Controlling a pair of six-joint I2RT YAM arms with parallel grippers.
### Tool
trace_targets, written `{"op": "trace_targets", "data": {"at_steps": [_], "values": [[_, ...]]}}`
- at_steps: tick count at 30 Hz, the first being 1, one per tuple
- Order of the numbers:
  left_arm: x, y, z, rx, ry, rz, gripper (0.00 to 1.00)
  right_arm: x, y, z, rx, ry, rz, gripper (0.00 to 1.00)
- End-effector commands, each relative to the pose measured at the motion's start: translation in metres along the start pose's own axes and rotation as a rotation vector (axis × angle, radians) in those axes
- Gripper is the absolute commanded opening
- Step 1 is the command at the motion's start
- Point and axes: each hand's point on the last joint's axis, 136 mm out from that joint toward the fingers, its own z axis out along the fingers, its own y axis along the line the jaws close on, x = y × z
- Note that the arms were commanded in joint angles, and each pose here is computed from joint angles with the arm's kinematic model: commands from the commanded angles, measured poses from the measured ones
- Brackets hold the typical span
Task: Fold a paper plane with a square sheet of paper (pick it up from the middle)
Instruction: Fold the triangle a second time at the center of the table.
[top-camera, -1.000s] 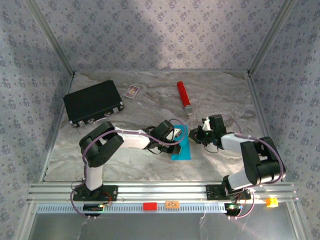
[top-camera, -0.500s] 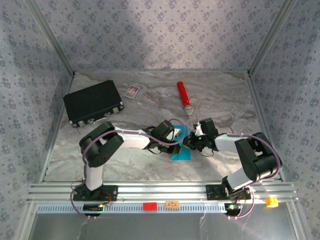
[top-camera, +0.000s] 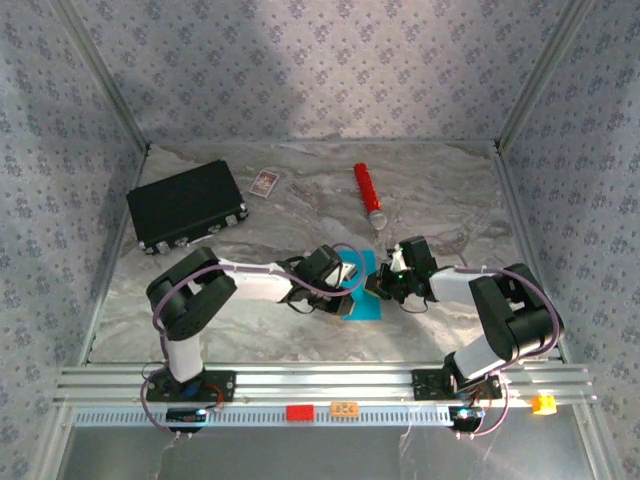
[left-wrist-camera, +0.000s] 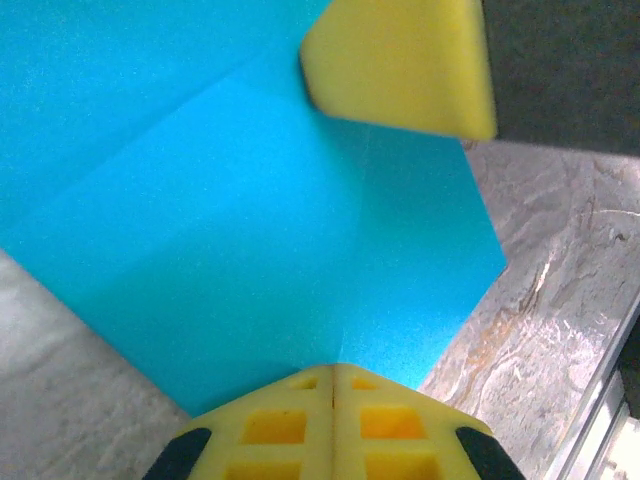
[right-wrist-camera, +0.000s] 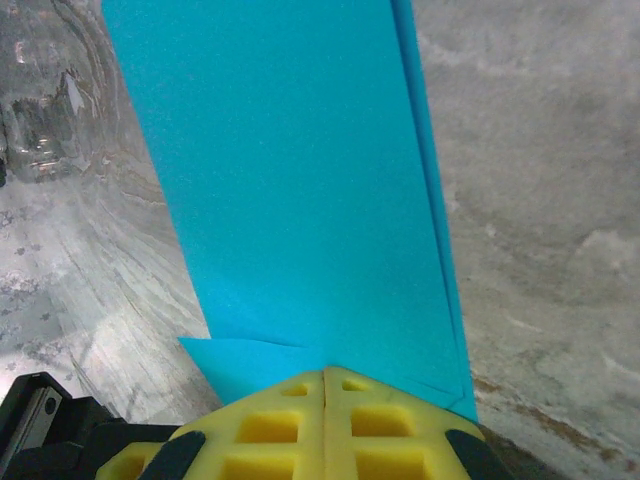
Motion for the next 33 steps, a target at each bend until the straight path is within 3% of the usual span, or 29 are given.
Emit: {"op": "trace_targets", "data": {"at_steps": [1,10,16,22,33], "values": [[0.042,0.022,-0.004,-0.092,0.111,-0.022,0.03,0.005,-0.035,0.003,0.127,-0.002,0.063,0.02],[-0.008,-0.018,-0.031,-0.029,-0.06,0.027,0.06,0.005,-0.033,0.003,0.121,-0.002,0.061,0.02],[-0.029,-0.037,-0.02,0.063,-0.069,0.024,0.08,0.005,-0.033,0.003,0.119,-0.002,0.061,0.02],[-0.012,-0.02,0.003,0.042,0.018,-0.03,0.07,0.005,-0.034,0.002,0.121,-0.003,0.063,0.02],[0.037,0.004,-0.004,0.012,0.092,-0.069,0.04,0.003,-0.03,-0.001,0.109,-0.01,0.056,0.02]]}}
